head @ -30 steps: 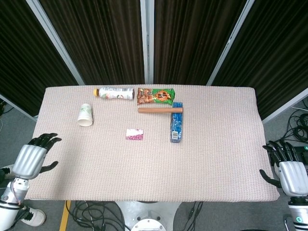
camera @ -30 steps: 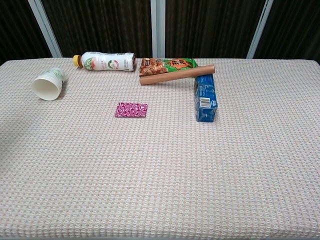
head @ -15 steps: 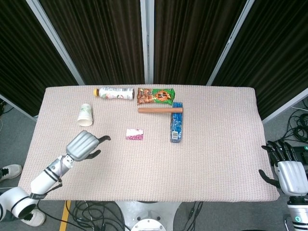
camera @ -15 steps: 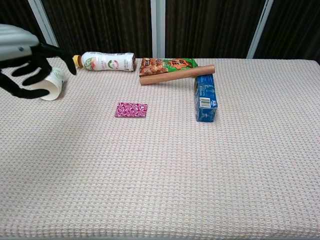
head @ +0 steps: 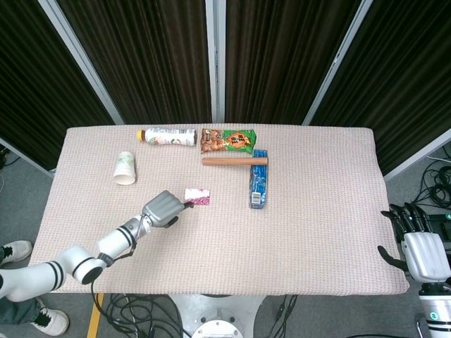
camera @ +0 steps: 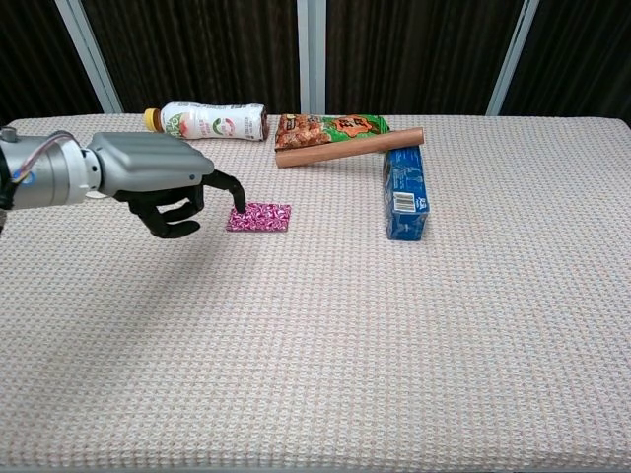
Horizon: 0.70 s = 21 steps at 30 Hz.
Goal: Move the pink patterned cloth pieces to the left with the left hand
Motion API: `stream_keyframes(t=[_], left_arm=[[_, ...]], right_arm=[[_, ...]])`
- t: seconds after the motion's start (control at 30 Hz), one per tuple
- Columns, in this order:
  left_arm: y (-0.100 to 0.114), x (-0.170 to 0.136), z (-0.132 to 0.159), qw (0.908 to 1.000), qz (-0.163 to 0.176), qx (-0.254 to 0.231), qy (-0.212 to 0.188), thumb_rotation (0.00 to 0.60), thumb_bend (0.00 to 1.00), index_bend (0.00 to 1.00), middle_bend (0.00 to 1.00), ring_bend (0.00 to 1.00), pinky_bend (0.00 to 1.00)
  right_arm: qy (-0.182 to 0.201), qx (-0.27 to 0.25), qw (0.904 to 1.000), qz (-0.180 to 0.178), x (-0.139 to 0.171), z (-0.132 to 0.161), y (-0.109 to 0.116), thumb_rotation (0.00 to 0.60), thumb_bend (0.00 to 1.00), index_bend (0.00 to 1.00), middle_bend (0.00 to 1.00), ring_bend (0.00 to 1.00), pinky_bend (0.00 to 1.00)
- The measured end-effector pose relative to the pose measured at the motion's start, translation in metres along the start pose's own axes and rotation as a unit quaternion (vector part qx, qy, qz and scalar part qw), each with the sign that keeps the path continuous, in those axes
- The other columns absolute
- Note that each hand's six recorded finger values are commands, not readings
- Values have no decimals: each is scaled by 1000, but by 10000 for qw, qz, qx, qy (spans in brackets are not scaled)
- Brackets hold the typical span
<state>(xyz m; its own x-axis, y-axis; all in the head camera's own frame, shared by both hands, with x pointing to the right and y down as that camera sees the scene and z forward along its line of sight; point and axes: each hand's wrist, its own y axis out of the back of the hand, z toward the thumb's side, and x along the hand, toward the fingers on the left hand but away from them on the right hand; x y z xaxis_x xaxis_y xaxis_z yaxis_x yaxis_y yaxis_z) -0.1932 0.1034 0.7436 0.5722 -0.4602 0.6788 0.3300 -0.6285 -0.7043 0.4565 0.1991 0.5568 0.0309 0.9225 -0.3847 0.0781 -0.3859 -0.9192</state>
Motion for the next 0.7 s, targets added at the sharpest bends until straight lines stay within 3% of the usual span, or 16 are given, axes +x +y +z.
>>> stream_keyframes(t=[0.5,0.7], left_arm=[[-6,47,-1,9989,-235,127,387,600,534,288,903,841,941],[-13,58,-9,9966,-435,420,561,600,534,288,903,841,941]], right_arm=[[-114,30,9999,23,-2,-7,0,597,138,212,124,0,0],[-186,43,9998,16,0,-12,1,598,139,211,124,0,0]])
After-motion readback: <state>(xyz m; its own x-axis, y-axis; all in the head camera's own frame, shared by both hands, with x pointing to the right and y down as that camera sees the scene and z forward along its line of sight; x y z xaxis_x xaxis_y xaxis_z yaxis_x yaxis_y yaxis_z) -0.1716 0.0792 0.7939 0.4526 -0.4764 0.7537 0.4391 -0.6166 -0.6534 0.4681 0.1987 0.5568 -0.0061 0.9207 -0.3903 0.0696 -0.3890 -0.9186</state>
